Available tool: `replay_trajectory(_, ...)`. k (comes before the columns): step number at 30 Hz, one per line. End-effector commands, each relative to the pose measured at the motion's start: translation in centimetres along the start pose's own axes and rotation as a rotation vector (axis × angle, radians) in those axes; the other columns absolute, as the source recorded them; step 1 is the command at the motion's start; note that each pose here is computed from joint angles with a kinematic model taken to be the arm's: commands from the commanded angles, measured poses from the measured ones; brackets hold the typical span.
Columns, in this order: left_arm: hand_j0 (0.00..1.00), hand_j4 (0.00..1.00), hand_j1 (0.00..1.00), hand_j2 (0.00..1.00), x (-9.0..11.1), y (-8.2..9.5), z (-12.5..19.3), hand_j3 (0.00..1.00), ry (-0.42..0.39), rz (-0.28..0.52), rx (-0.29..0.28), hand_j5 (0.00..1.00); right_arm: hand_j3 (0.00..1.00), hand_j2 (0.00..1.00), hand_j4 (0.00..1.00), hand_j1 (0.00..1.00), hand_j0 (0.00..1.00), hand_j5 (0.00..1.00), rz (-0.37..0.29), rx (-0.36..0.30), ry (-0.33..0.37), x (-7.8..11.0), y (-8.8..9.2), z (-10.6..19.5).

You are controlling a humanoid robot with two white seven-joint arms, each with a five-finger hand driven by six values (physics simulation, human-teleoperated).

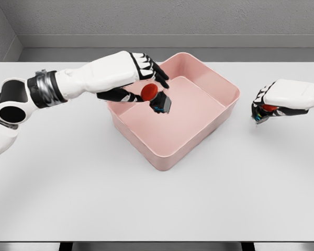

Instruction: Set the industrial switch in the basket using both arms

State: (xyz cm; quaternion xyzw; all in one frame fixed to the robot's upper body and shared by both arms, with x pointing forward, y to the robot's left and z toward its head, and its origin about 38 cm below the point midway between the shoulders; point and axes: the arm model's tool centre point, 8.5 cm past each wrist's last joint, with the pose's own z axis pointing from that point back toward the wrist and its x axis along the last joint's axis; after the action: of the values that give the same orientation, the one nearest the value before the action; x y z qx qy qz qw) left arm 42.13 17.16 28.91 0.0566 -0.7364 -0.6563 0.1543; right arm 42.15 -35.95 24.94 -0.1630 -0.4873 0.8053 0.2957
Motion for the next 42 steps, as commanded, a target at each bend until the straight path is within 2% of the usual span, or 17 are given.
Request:
replay_trajectory(1, 1.00, 1.00, 1.00, 1.00, -0.6, -0.3, -0.3, 1.00, 0.011, 0.027, 0.016, 1.00, 0.46, 0.46, 0.46, 0.46, 0.46, 0.46, -0.001, 0.006, -0.001, 0.0, -0.1, -0.1)
replay_trajectory(6, 1.00, 1.00, 1.00, 1.00, -1.2, 0.4, -0.8, 1.00, 0.019, 0.024, 0.033, 1.00, 0.46, 0.46, 0.46, 0.46, 0.46, 0.46, 0.018, -0.003, 0.000, 0.0, -1.2, 0.0)
replay_trajectory(7, 1.00, 1.00, 1.00, 1.00, -1.2, 0.7, -1.1, 1.00, 0.013, 0.021, 0.039, 1.00, 0.46, 0.46, 0.46, 0.46, 0.46, 0.46, 0.033, -0.011, -0.016, 0.5, -1.8, -0.2)
replay_trajectory(12, 1.00, 1.00, 1.00, 1.00, -1.5, 2.1, -1.1, 1.00, 0.016, -0.001, 0.050, 1.00, 0.46, 0.46, 0.46, 0.46, 0.46, 0.46, 0.045, -0.019, -0.033, 1.0, -2.2, -0.6)
replay_trajectory(14, 1.00, 1.00, 1.00, 1.00, -2.5, 2.5, 1.7, 1.00, 0.076, -0.022, 0.014, 1.00, 0.46, 0.46, 0.46, 0.46, 0.46, 0.46, 0.055, -0.029, -0.036, 1.1, -2.8, -0.8)
replay_trajectory(16, 1.00, 1.00, 1.00, 1.00, -3.1, 3.0, 3.6, 1.00, 0.115, -0.022, 0.017, 1.00, 0.46, 0.46, 0.46, 0.46, 0.46, 0.46, 0.062, -0.040, -0.045, 1.2, -3.3, -1.2)
replay_trajectory(18, 1.00, 1.00, 1.00, 1.00, -3.5, 2.3, 5.3, 1.00, 0.143, 0.010, 0.005, 1.00, 0.46, 0.46, 0.46, 0.46, 0.46, 0.46, 0.073, -0.016, -0.062, 1.6, -3.8, -1.9)
replay_trajectory(24, 1.00, 1.00, 1.00, 1.00, -4.2, 1.8, 10.4, 1.00, 0.236, 0.061, -0.018, 1.00, 0.46, 0.46, 0.46, 0.46, 0.46, 0.46, 0.100, -0.040, -0.094, 2.4, -5.3, -3.3)
replay_trajectory(25, 1.00, 1.00, 1.00, 1.00, -4.2, 1.9, 10.8, 1.00, 0.243, 0.065, -0.015, 1.00, 0.46, 0.46, 0.46, 0.46, 0.46, 0.46, 0.103, -0.025, -0.107, 2.7, -5.4, -3.8)
replay_trajectory(27, 1.00, 1.00, 1.00, 1.00, -4.3, 1.7, 11.6, 1.00, 0.259, 0.073, -0.025, 1.00, 0.46, 0.46, 0.46, 0.46, 0.46, 0.46, 0.117, -0.036, -0.119, 3.0, -6.3, -4.2)
replay_trajectory(30, 1.00, 1.00, 1.00, 1.00, -4.3, 0.7, 12.9, 1.00, 0.284, 0.095, -0.051, 1.00, 0.46, 0.46, 0.46, 0.46, 0.46, 0.46, 0.134, -0.052, -0.138, 3.6, -7.3, -5.0)
replay_trajectory(35, 1.00, 1.00, 1.00, 1.00, -5.1, 0.0, 15.5, 1.00, 0.343, 0.160, -0.045, 1.00, 0.46, 0.46, 0.46, 0.46, 0.46, 0.46, 0.172, -0.068, -0.179, 5.2, -8.3, -5.3)
replay_trajectory(40, 1.00, 1.00, 1.00, 1.00, -5.4, 0.4, 17.6, 1.00, 0.386, 0.181, -0.048, 1.00, 0.46, 0.46, 0.46, 0.46, 0.46, 0.46, 0.189, -0.086, -0.218, 6.3, -9.2, -7.0)
replay_trajectory(42, 1.00, 1.00, 1.00, 1.00, -5.4, 0.7, 17.9, 1.00, 0.390, 0.183, -0.046, 1.00, 0.46, 0.46, 0.46, 0.46, 0.46, 0.46, 0.192, -0.056, -0.241, 6.9, -9.2, -8.0)
